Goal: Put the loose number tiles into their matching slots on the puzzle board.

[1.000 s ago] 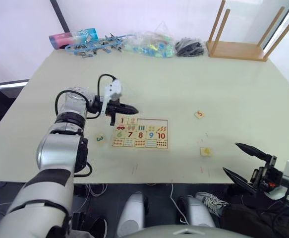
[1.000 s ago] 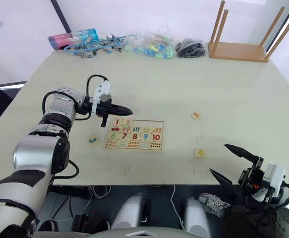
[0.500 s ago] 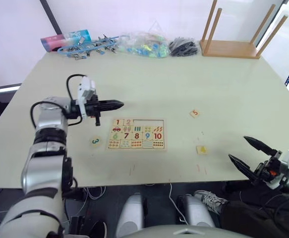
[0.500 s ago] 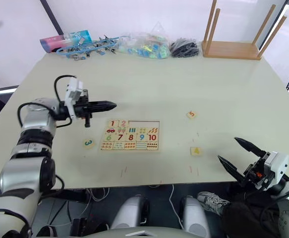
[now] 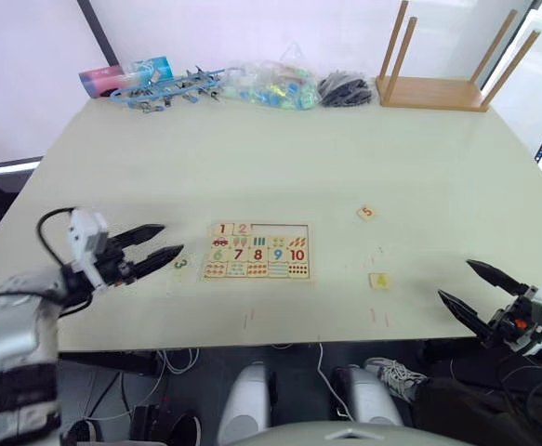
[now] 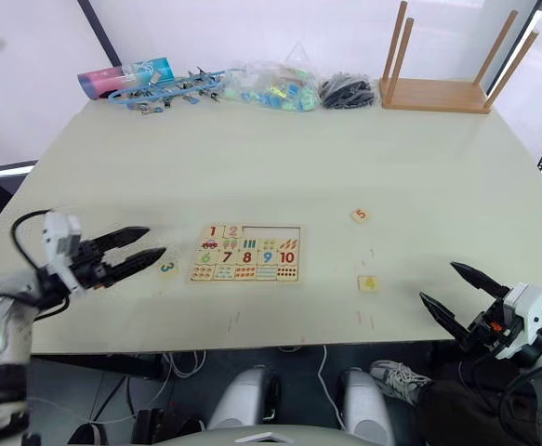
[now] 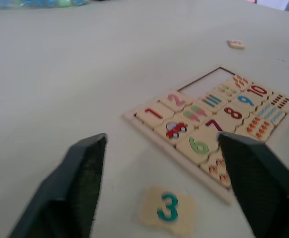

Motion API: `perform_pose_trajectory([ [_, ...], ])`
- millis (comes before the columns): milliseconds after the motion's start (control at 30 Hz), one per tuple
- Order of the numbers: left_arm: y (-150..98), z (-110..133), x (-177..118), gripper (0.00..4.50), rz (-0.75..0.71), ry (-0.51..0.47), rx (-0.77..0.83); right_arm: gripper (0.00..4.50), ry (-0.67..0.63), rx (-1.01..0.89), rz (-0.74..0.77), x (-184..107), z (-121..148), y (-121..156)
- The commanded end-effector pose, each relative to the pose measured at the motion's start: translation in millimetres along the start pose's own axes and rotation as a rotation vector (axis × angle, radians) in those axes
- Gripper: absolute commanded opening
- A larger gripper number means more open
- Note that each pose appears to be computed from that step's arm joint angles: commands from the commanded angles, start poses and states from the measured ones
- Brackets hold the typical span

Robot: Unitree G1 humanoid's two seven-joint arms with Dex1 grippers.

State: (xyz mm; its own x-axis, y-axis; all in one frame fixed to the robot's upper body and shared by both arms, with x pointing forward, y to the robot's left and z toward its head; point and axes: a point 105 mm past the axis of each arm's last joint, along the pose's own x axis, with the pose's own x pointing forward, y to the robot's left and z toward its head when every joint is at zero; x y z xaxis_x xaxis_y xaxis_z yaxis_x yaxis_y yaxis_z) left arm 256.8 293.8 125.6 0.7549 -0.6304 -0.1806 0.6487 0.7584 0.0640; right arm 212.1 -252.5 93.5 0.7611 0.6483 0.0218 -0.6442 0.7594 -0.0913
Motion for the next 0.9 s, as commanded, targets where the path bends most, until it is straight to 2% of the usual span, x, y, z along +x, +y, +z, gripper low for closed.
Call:
perform_pose_trajectory([
  [33, -7, -2, -19, 4.4, 0.06, 0.0, 0.03, 4.5, 0.011, -0.004, 0.025, -8, 4, 0],
  [200, -21, -24, -39, 4.4, 0.11, 0.042, 0.006, 4.5, 0.036, -0.005, 0.055, -14, -1, 4],
  [367, -32, -39, -49, 4.4, 0.095, 0.096, 0.002, 4.5, 0.049, 0.014, 0.078, -21, -2, 6],
  [633, -26, -46, -52, 4.4, 0.11, 0.109, 0.02, 4.5, 0.057, 0.009, 0.064, -35, 0, 10],
  [900, -22, -49, -51, 4.4, 0.101, 0.112, 0.036, 4.5, 0.034, -0.019, 0.046, -33, -2, 9],
])
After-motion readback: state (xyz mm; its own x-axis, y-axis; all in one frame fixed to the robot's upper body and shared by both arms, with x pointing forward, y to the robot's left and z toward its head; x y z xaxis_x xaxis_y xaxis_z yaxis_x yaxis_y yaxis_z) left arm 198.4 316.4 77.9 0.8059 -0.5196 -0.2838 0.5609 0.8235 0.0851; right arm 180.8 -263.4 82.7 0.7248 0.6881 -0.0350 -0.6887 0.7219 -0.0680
